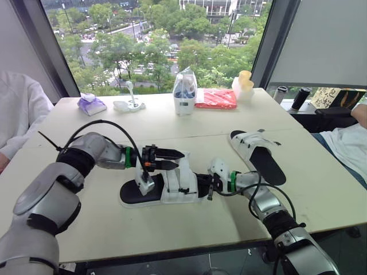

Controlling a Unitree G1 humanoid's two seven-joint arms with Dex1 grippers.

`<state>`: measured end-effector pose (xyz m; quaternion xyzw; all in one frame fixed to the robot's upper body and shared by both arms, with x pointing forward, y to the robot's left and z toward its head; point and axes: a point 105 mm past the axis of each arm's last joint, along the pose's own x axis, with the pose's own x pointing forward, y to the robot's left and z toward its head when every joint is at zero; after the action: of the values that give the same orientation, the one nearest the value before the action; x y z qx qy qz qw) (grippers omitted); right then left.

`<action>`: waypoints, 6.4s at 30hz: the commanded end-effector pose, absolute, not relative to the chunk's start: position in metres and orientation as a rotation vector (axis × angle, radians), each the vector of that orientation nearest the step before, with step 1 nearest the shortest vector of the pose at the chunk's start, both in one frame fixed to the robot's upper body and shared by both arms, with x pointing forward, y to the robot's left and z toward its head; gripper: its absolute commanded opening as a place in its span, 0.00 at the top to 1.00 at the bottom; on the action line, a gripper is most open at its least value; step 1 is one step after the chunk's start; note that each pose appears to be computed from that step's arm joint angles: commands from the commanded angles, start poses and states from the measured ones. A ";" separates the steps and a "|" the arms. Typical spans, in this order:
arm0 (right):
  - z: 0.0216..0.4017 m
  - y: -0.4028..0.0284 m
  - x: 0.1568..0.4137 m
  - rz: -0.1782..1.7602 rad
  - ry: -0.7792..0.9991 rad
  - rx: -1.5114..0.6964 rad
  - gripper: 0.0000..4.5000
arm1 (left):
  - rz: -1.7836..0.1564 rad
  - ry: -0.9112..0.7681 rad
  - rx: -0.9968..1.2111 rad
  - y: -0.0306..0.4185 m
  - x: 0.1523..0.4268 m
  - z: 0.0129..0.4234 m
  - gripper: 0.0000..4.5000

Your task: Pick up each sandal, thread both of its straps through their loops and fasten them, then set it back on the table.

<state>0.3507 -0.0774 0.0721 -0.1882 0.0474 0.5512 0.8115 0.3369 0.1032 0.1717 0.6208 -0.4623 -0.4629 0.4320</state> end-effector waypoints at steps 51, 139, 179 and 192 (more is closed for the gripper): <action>0.009 -0.082 0.340 1.187 0.362 -0.415 1.00 | -0.046 -0.253 -0.349 0.227 0.480 0.285 0.27; 0.000 -0.077 0.329 1.177 0.366 -0.381 1.00 | -1.117 0.369 -0.503 0.060 0.322 0.143 0.99; -0.002 -0.075 0.329 1.179 0.373 -0.378 1.00 | -1.165 0.472 -0.439 0.066 0.295 0.120 0.99; -0.002 -0.073 0.328 1.185 0.369 -0.379 1.00 | -1.120 0.418 -0.266 0.069 0.305 0.114 0.99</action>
<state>0.3530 -0.0646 0.0674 -0.1774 0.0356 0.5461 0.8179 0.3137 0.0730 0.1189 -0.1294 0.1765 -0.5092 0.8323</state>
